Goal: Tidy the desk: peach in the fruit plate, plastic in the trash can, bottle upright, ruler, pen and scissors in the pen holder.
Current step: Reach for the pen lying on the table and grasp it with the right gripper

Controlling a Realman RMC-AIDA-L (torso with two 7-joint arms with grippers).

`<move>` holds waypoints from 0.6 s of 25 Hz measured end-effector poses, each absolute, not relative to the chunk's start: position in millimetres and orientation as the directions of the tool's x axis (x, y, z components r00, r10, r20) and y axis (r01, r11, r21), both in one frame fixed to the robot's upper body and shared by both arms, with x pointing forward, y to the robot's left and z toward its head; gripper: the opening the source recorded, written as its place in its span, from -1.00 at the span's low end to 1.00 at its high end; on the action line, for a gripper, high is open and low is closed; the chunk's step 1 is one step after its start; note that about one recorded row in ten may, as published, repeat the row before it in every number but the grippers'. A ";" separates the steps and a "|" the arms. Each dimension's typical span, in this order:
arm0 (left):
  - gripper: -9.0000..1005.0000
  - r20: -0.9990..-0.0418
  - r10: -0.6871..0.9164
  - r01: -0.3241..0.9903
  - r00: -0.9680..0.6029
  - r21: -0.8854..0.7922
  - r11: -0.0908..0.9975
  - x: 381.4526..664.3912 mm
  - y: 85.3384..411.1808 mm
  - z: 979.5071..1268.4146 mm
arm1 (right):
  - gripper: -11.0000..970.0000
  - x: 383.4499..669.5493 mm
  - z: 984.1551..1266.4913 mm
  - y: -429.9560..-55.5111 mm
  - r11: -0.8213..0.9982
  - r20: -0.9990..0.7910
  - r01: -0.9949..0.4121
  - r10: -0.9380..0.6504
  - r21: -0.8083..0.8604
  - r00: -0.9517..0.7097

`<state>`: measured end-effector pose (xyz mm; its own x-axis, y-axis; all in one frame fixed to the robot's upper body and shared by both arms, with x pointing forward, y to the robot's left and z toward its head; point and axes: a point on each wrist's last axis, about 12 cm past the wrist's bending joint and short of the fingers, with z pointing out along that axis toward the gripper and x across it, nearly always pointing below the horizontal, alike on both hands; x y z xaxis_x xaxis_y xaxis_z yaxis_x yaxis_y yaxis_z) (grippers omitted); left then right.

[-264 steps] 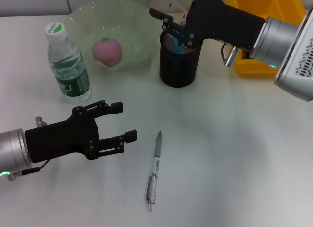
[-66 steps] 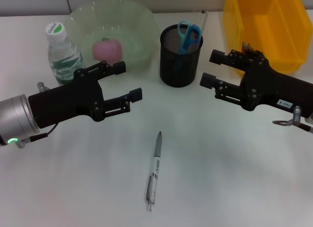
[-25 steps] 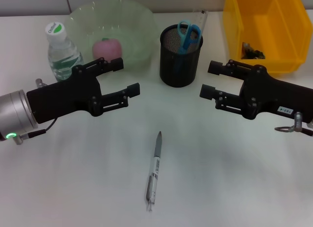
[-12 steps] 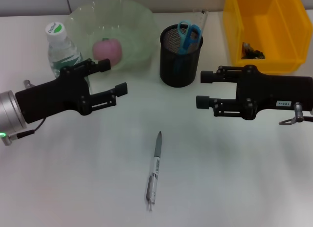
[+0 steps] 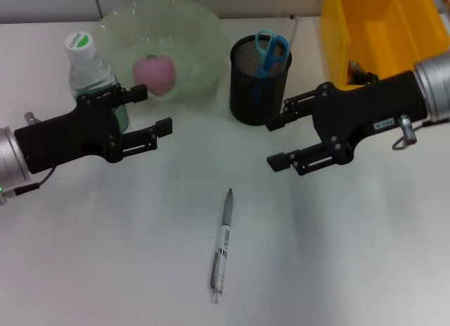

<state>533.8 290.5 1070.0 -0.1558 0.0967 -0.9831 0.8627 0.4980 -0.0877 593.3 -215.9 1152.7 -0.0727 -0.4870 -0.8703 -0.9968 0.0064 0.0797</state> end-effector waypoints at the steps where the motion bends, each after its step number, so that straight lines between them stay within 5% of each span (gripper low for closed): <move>1: 0.59 -0.983 0.097 0.863 -0.156 -0.087 0.498 534.0 291.4 1070.7 | 0.38 596.6 1157.3 -210.6 -0.020 -0.854 -0.997 -0.518 0.072 -0.051; 15: 0.59 -0.979 0.098 0.835 -0.180 -0.099 0.541 534.0 308.5 1074.6 | 0.38 599.2 1173.2 -101.7 -0.503 -0.518 -0.858 -0.708 -0.108 0.480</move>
<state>534.0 308.5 1074.6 -0.1798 0.0979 -0.9788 0.8350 0.5411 -0.0993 599.2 -101.7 1173.2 0.4799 -0.7078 -0.5184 -0.8578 -0.5026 -0.1078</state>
